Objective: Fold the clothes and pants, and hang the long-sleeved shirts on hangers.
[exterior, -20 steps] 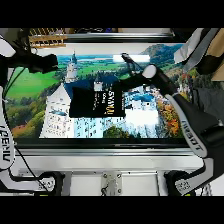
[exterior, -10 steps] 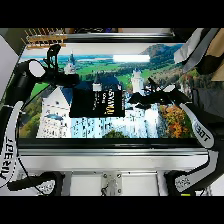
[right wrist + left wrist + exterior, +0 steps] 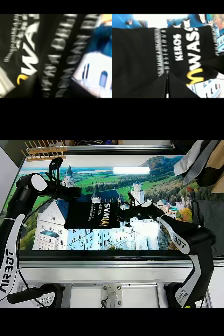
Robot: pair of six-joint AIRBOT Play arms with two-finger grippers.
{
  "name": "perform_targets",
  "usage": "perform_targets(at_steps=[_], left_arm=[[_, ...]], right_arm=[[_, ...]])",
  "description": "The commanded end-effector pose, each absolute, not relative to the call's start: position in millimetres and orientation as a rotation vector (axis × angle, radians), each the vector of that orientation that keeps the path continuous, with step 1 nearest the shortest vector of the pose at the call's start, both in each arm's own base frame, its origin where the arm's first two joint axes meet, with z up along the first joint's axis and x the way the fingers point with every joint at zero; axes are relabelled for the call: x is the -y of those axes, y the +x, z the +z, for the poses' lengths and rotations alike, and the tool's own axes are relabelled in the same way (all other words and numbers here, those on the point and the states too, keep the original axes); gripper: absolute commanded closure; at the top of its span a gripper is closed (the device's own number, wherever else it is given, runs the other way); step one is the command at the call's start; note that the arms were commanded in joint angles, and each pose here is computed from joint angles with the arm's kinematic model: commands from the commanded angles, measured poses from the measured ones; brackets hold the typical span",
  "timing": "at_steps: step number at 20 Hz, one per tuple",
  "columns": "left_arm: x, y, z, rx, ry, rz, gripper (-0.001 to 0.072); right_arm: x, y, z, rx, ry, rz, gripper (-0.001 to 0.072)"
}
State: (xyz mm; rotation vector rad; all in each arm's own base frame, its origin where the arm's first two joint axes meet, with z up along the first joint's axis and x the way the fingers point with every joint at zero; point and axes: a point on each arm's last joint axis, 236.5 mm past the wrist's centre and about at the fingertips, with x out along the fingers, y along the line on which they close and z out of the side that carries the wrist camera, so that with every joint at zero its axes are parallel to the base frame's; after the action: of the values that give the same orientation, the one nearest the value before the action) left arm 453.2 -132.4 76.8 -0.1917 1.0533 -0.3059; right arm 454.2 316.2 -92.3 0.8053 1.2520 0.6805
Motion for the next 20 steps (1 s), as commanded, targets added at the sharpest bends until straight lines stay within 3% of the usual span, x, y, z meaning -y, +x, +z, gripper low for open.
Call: perform_targets(at_steps=[1, 5, 9, 15, 20], left_arm=[[133.0, 446.4, 73.5, -1.084, -0.189, -0.311, 0.0704], [132.6, 446.3, 73.3, -1.085, -0.188, -0.310, 0.0704], [132.8, 446.2, 73.3, -1.086, -0.188, -0.311, 0.0704], [133.1, 446.0, 73.3, -1.086, -0.189, -0.311, 0.0704], [133.1, 438.4, 69.6, -1.121, -0.184, -0.316, 0.0704]], right_arm=[[-331.6, 470.9, -74.3, -1.142, 0.766, 0.744, 0.0697], [-260.6, 489.9, -34.0, -1.111, 0.645, 0.740, 0.0698], [-63.6, 517.2, 24.0, -1.045, 0.516, 0.360, 0.0698], [179.9, 489.4, 109.6, -0.748, 0.666, -0.079, 0.0698], [276.0, 452.3, 142.3, -0.593, 0.788, -0.247, 0.0698]])
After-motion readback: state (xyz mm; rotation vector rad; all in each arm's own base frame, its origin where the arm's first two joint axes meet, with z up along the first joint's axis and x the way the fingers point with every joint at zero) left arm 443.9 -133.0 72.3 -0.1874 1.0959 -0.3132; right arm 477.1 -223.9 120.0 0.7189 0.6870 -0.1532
